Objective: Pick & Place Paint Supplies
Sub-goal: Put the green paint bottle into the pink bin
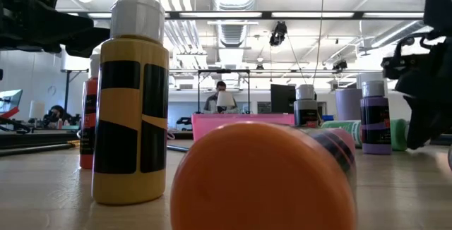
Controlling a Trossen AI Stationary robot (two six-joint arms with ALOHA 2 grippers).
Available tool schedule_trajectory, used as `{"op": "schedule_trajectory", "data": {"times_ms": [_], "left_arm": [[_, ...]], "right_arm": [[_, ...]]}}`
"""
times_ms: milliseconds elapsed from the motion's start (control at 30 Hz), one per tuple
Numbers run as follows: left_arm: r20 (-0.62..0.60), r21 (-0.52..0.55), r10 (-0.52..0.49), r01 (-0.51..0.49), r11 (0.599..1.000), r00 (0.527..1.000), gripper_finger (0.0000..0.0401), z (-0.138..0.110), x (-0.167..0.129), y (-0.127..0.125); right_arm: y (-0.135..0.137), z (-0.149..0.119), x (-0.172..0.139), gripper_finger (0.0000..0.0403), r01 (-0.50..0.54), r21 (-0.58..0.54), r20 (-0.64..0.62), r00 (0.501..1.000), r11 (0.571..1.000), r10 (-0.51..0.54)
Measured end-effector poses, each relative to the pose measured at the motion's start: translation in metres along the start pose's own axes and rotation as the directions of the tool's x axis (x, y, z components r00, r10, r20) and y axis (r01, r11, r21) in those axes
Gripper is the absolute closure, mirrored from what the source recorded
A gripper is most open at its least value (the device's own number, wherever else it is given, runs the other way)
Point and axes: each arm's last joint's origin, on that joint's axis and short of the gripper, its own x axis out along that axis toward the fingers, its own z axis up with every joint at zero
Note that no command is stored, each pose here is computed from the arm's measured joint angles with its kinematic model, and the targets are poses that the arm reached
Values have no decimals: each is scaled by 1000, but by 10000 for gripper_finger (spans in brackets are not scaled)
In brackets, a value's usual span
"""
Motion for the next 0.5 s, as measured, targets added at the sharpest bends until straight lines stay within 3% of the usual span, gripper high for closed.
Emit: {"op": "schedule_trajectory", "data": {"times_ms": [233,500], "left_arm": [[0,0,0,0,1000,1000,119,0,0,0],[0,0,0,0,1000,1000,119,0,0,0]], "right_arm": [[-1,-1,2,287,-11,-6,4,1000,1000,11],[5,2,-2,290,-31,-45,6,1000,999,31]]}}
